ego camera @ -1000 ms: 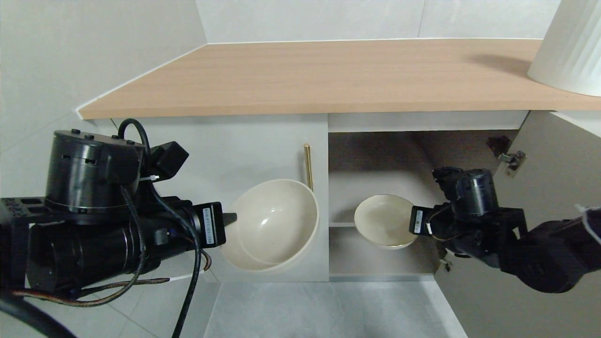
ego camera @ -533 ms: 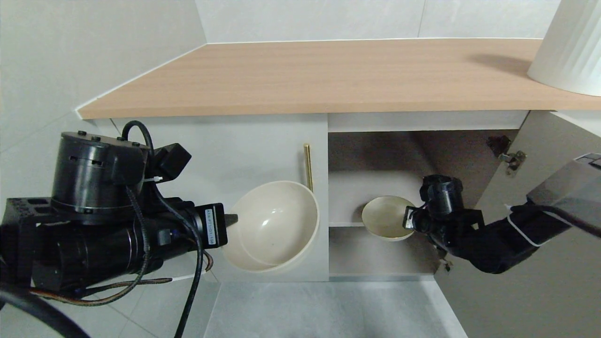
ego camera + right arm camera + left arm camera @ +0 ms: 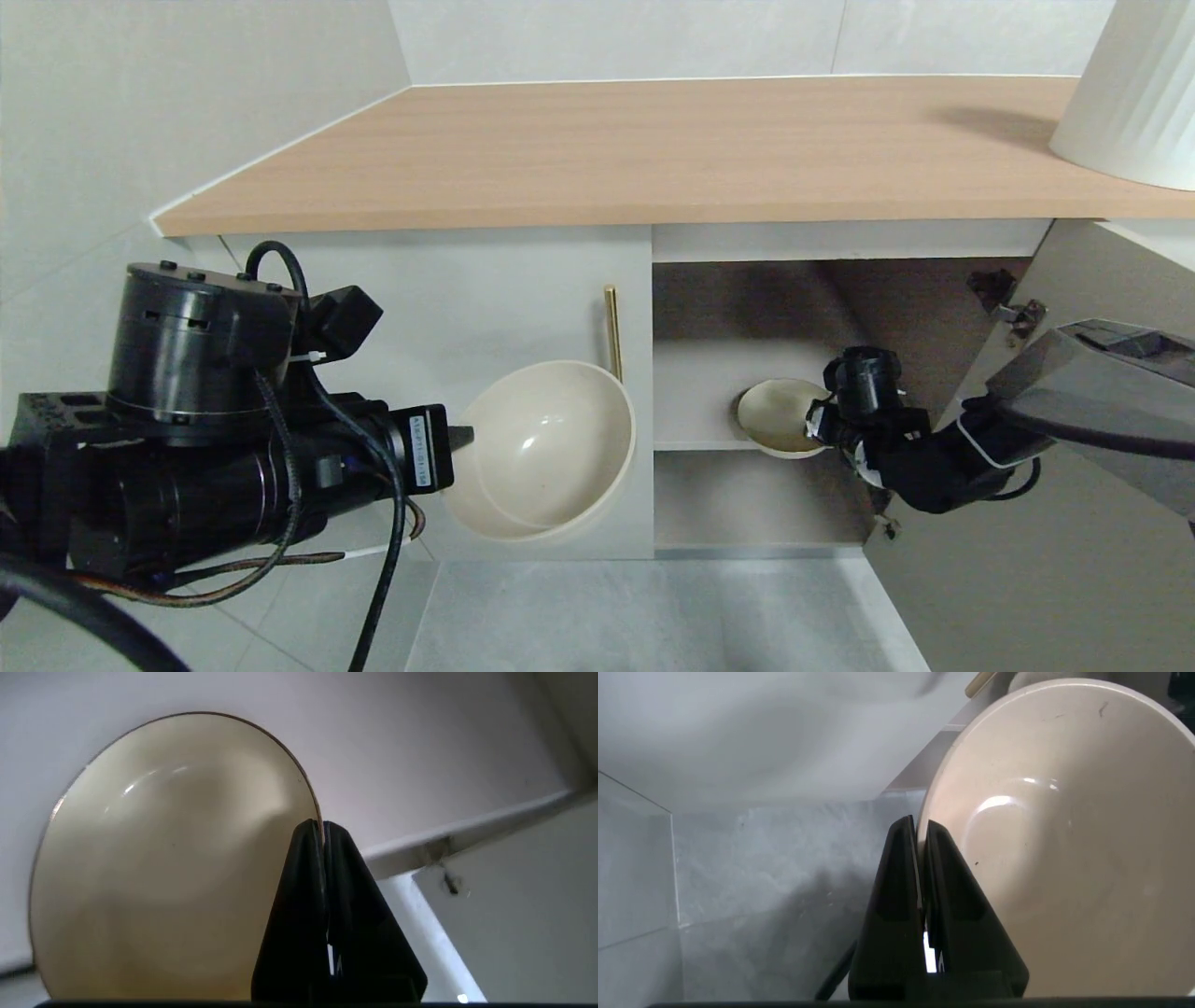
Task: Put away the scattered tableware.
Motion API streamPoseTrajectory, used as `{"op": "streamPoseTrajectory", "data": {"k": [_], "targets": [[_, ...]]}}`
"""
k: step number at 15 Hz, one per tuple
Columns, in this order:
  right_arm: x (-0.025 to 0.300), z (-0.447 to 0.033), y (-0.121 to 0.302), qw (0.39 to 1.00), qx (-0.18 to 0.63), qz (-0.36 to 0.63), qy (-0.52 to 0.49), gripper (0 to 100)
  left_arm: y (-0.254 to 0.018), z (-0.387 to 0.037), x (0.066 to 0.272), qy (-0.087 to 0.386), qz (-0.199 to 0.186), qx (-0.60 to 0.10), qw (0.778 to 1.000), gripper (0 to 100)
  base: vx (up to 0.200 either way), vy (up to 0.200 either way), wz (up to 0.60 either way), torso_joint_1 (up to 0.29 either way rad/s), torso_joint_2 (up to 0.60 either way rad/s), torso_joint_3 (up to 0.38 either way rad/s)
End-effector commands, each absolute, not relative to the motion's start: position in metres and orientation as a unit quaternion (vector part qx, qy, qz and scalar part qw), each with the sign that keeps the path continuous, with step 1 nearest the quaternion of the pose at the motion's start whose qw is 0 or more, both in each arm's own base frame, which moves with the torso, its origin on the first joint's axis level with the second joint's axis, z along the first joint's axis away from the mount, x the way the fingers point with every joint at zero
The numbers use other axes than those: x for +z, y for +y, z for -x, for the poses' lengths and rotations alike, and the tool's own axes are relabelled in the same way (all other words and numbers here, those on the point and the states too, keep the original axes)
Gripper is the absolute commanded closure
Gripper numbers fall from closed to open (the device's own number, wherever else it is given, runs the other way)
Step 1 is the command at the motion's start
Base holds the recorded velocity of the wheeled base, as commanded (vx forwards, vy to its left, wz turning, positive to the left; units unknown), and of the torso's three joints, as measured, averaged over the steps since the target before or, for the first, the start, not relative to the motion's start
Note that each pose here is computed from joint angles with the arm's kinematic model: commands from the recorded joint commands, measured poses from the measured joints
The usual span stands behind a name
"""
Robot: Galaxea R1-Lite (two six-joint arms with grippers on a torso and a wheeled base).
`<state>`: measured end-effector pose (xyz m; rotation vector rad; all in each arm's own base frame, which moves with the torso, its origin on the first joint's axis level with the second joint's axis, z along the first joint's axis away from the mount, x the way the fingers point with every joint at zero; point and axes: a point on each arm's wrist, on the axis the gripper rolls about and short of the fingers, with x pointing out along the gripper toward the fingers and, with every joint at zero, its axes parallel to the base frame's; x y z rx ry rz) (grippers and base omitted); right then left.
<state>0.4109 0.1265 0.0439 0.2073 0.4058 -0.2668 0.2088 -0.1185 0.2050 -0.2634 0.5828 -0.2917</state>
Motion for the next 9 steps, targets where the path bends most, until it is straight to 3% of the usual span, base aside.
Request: {"op": "streamPoseTrajectory", "data": {"k": [1, 9], "targets": [[0.034, -0.423, 0.124, 0.964, -0.144, -0.103, 0.198, 100, -0.119, -0.209, 0.205, 0.286, 0.129, -0.143, 0.939, 100, 0.0, 0.0, 0.0, 0.0, 0.0, 0.0], [0.036, -0.442, 0.127, 0.967, -0.145, -0.118, 0.174, 100, -0.119, -0.209, 0.204, 0.287, 0.128, -0.142, 0.939, 100, 0.0, 0.0, 0.0, 0.0, 0.0, 0.0]]}}
